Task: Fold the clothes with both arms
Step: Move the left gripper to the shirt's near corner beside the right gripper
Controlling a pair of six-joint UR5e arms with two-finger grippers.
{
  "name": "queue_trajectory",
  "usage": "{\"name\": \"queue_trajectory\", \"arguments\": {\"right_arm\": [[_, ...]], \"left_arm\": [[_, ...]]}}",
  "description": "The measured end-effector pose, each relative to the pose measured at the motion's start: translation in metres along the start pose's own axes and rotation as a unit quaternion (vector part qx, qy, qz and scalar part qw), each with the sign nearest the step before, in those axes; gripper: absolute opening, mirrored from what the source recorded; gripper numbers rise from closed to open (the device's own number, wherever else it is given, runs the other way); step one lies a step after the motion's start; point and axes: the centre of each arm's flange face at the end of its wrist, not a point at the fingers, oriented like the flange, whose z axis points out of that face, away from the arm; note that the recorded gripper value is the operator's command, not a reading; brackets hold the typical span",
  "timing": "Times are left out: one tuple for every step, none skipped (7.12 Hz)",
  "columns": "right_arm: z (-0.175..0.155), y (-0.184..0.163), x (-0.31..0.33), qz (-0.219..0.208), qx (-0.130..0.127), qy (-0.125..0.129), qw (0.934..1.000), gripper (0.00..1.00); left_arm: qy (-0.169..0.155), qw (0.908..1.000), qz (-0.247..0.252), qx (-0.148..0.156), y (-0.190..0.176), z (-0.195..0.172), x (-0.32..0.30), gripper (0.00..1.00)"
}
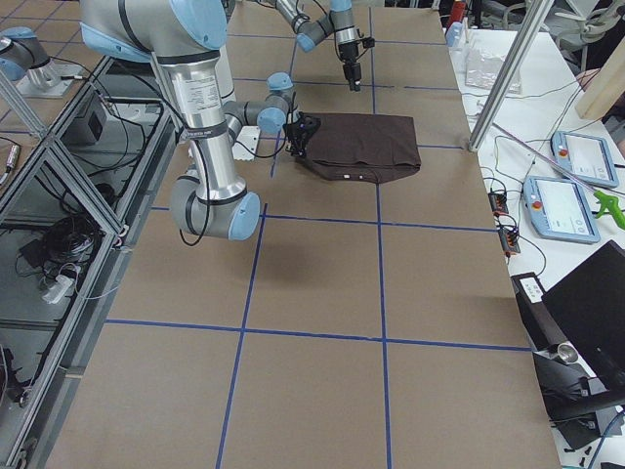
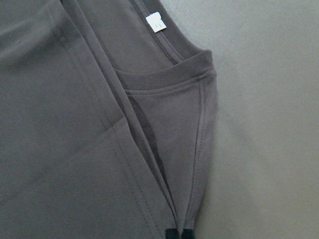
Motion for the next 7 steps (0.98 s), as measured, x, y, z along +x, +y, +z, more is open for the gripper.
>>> {"name": "queue_trajectory", "arguments": {"right_arm": [[-0.003, 0.004, 0.003, -0.003, -0.004, -0.002, 1.0000, 0.00], [-0.006, 0.006, 0.004, -0.004, -0.006, -0.004, 1.0000, 0.00], [-0.007, 0.007, 0.005, -0.005, -0.008, -0.004, 0.9999, 0.00], [-0.008, 0.008, 0.006, -0.006, -0.008, -0.004, 0.9999, 0.00], [-0.008, 0.008, 0.006, -0.006, -0.009, -0.004, 0.9999, 0.00], [-0.007, 0.009, 0.006, -0.007, -0.009, -0.004, 0.9999, 0.00], [-0.008, 0.009, 0.006, -0.007, -0.009, -0.004, 0.9999, 0.00]], "left_arm": [[-0.006, 0.9999, -0.013, -0.008, 0.043, -0.002, -0.020, 0.64], [-0.022, 0.9993, -0.029, -0.011, 0.082, 0.001, -0.039, 0.64], [-0.041, 0.9982, -0.041, -0.013, 0.112, 0.011, -0.049, 0.64], [-0.056, 0.9972, -0.048, -0.013, 0.136, 0.021, -0.058, 0.64], [-0.070, 0.9963, -0.049, -0.013, 0.154, 0.032, -0.068, 0.63], [-0.081, 0.9955, -0.047, -0.016, 0.167, 0.041, -0.074, 0.53], [-0.088, 0.9950, -0.045, -0.019, 0.175, 0.046, -0.078, 0.29]]}}
